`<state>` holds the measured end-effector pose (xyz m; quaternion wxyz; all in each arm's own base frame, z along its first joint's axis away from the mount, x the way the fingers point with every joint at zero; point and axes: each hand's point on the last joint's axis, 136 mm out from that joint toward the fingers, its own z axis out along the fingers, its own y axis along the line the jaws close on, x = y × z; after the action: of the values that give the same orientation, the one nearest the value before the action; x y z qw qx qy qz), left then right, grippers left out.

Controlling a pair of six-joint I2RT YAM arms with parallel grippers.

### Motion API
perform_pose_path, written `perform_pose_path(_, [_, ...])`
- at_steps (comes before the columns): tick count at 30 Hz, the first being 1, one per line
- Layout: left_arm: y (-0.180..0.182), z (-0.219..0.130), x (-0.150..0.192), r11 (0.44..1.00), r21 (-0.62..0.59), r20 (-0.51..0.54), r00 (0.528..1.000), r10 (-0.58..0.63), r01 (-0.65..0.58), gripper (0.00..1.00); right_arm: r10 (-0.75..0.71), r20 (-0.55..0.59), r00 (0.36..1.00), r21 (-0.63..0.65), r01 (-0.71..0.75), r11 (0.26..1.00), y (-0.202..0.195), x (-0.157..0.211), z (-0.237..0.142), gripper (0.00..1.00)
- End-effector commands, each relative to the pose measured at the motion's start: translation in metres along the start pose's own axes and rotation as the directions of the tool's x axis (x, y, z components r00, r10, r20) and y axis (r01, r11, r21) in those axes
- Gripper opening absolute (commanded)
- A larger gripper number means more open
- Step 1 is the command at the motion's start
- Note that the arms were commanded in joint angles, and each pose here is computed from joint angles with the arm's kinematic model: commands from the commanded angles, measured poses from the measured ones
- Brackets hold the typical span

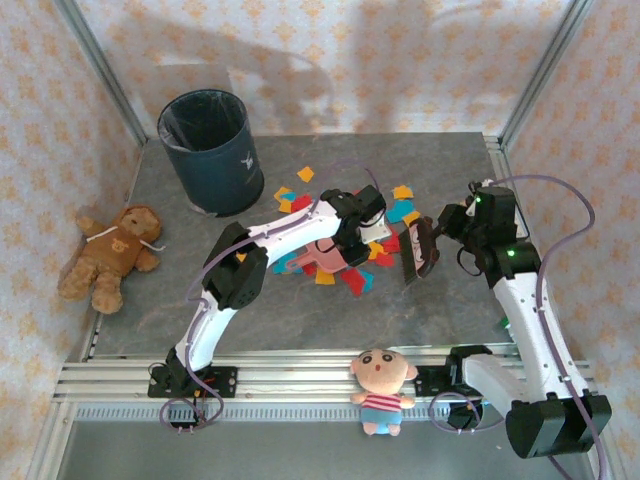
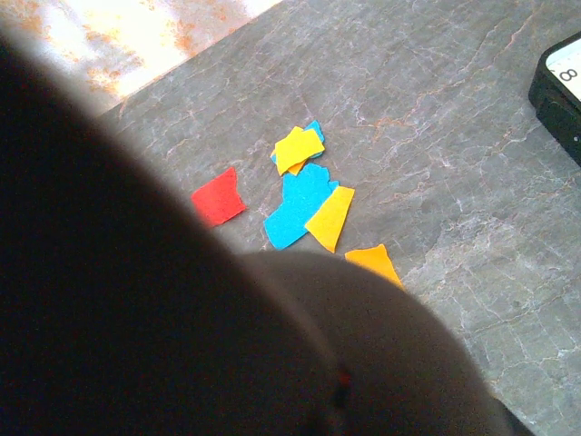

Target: Sweep away the paper scraps from the table

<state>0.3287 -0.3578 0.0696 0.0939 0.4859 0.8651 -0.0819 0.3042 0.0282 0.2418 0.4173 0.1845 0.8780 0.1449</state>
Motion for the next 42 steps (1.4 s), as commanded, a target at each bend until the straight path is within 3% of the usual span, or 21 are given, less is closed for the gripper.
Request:
perform_pose_path(1, [-0.008, -0.026, -0.004, 1.0, 0.016, 0.033, 0.999, 0.013, -0.014, 0.28, -0.006, 0.033, 0.999, -0.005, 0.006, 1.0, 0.001, -0.006, -0.004, 0.0])
perform_pose_path(12, [0.007, -0.085, 0.015, 0.994, 0.022, 0.233, 0.966, -0.112, 0.11, 0.42, 0.006, 0.005, 1.0, -0.039, -0.006, 0.999, 0.006, -0.001, 0.001, 0.0])
perform_pose_path(18, [0.026, -0.09, 0.048, 0.985, 0.018, 0.274, 0.947, -0.17, 0.172, 0.53, 0.009, -0.002, 1.0, -0.041, -0.009, 0.999, 0.006, 0.001, 0.002, 0.0])
perform_pose_path(23, [0.041, -0.082, 0.077, 0.975, -0.019, 0.264, 0.942, -0.21, 0.223, 0.66, 0.01, -0.004, 1.0, -0.041, -0.011, 0.999, 0.006, 0.001, 0.003, 0.0])
perform_pose_path(29, [0.056, -0.063, 0.108, 0.967, -0.106, 0.179, 0.961, -0.212, 0.233, 0.77, 0.01, -0.007, 1.0, -0.039, -0.01, 0.999, 0.006, 0.001, 0.004, 0.0])
perform_pose_path(37, [0.063, -0.042, 0.125, 0.969, -0.145, 0.098, 0.978, -0.185, 0.198, 0.77, 0.014, -0.015, 1.0, -0.041, -0.015, 0.999, 0.007, 0.002, 0.007, 0.0])
perform_pose_path(42, [0.06, -0.029, 0.123, 0.977, -0.115, 0.084, 0.982, -0.171, 0.18, 0.71, 0.017, -0.016, 1.0, -0.042, -0.017, 0.999, 0.007, 0.001, 0.007, 0.0])
